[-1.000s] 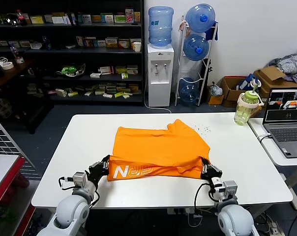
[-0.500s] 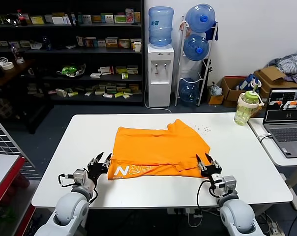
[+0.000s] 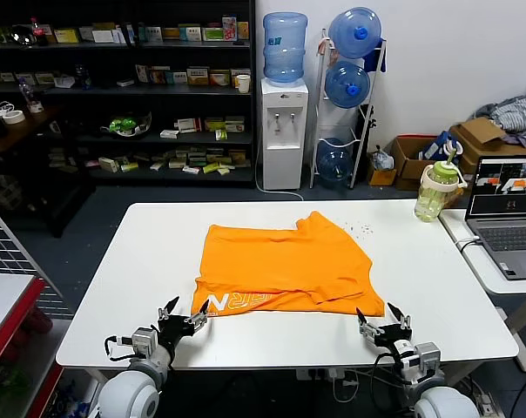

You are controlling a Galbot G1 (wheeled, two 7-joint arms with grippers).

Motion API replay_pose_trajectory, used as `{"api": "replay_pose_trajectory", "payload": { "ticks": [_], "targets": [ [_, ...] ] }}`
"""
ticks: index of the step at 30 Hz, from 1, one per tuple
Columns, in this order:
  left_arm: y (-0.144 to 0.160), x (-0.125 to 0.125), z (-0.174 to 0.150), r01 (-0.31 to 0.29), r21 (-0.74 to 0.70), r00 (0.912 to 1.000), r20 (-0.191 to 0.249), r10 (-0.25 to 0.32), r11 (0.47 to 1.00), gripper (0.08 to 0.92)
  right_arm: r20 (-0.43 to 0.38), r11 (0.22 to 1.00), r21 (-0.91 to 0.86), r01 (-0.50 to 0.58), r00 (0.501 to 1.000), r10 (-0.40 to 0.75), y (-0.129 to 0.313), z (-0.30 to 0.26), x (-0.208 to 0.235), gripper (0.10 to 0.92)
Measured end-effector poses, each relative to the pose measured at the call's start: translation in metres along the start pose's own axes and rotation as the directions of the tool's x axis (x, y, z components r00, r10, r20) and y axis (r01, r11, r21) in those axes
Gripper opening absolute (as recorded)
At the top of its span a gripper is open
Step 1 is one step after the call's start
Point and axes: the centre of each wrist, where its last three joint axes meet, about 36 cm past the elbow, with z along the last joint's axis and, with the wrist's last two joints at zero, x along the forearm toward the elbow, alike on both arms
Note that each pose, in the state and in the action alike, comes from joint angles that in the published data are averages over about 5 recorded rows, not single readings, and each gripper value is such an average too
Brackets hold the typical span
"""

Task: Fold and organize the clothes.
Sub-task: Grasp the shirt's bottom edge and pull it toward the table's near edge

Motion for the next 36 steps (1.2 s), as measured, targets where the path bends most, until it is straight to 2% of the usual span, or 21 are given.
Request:
{"api": "replay_pose_trajectory", "payload": {
  "ticks": [11, 16, 19, 34, 36],
  "targets": [
    [-0.001, -0.003, 0.010, 0.006, 0.015, 0.9996, -0.029, -0.006, 1.000, 0.823, -0.023, 1.000, -0.017, 0.006, 1.000, -0.007, 0.000, 0.005, -0.007, 0.812],
    [-0.001, -0.006, 0.013, 0.007, 0.016, 0.9993, -0.035, -0.007, 1.000, 0.808, -0.022, 1.000, -0.018, 0.007, 1.000, -0.007, 0.000, 0.004, -0.009, 0.695],
    [-0.001, -0.008, 0.015, 0.008, 0.016, 0.9992, -0.040, -0.007, 1.000, 0.748, -0.024, 1.000, -0.019, 0.005, 1.000, -0.006, -0.001, 0.005, -0.010, 0.609],
    [0.000, -0.012, 0.021, 0.019, 0.011, 0.9985, -0.051, -0.019, 1.000, 0.317, -0.013, 1.000, -0.023, -0.013, 1.000, 0.012, -0.004, 0.005, -0.005, 0.179],
    [0.000, -0.012, 0.021, 0.021, 0.011, 0.9986, -0.048, -0.020, 1.000, 0.256, -0.008, 1.000, -0.024, -0.016, 1.000, 0.016, -0.005, 0.003, -0.004, 0.143]
  ]
}}
